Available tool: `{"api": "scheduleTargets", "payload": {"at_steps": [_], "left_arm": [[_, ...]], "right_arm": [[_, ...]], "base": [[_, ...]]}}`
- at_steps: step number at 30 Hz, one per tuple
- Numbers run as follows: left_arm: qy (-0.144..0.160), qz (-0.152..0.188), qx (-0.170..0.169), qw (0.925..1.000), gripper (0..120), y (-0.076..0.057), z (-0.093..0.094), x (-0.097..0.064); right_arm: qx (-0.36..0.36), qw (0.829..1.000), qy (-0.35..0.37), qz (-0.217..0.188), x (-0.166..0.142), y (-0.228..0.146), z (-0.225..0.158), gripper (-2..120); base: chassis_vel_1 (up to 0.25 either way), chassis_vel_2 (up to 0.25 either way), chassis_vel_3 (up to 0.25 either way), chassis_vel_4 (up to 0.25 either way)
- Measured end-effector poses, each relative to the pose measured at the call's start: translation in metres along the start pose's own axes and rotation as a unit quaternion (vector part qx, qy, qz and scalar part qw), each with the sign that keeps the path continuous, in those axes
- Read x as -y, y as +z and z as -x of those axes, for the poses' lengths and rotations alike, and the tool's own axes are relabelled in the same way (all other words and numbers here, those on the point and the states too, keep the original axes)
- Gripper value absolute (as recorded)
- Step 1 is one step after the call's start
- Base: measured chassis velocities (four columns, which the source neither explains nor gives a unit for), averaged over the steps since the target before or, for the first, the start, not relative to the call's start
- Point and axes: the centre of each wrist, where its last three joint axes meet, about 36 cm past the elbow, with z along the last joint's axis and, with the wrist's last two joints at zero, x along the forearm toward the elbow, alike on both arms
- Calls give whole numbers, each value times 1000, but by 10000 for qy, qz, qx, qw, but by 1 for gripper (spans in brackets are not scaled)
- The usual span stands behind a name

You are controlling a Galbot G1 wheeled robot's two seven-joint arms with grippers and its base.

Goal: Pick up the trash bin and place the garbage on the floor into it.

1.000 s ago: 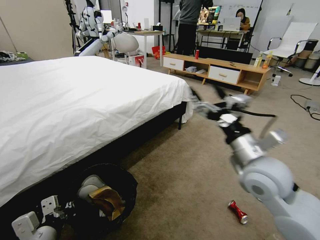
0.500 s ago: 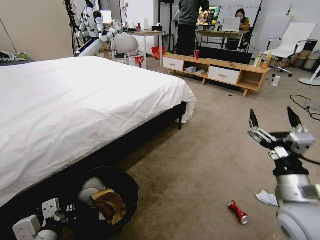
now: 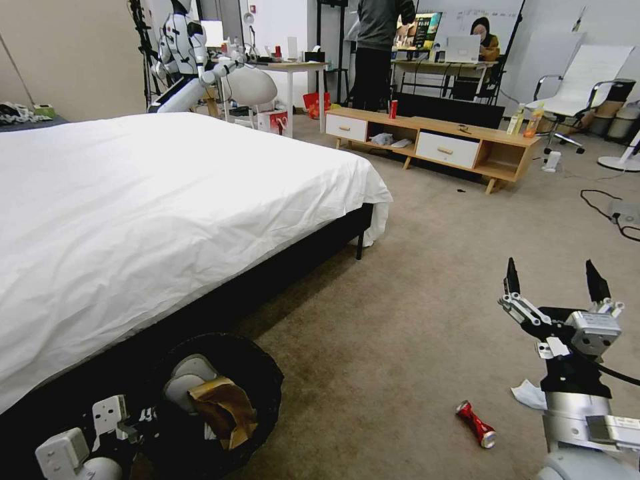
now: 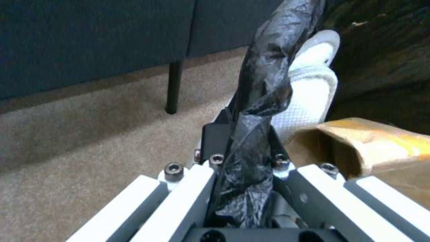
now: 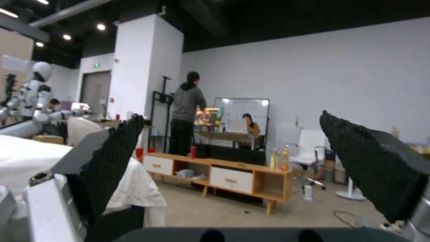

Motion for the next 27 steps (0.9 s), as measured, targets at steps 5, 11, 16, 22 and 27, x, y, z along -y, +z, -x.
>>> {"api": "scheduleTargets", "payload": {"at_steps": [5,11,16,22,27], "left_arm": [[9,8,-1,10000,2,3,4,0],[18,8,-1,10000,2,3,7,-1],[19,11,-14,10000,2,4,7,-1],[24,21,-22,10000,2,4,7,-2],[23,25,-31,10000,2,4,7,-3]], "right_arm": [[-111,9999,40,31,-6,6,-8,100],[-116,9999,45,13,-5,9,-7,100],[-116,9999,36,18,-6,10,-6,100],[-138,9999,31,15,-6,12,-6,100],[-150,9999,34,17,-7,13,-6,100]], "base": [[0,0,0,0],[-19,-17,-16,-19],[-77,-67,-64,-74],[-83,-92,-89,-101],[-113,-114,-116,-101]]}}
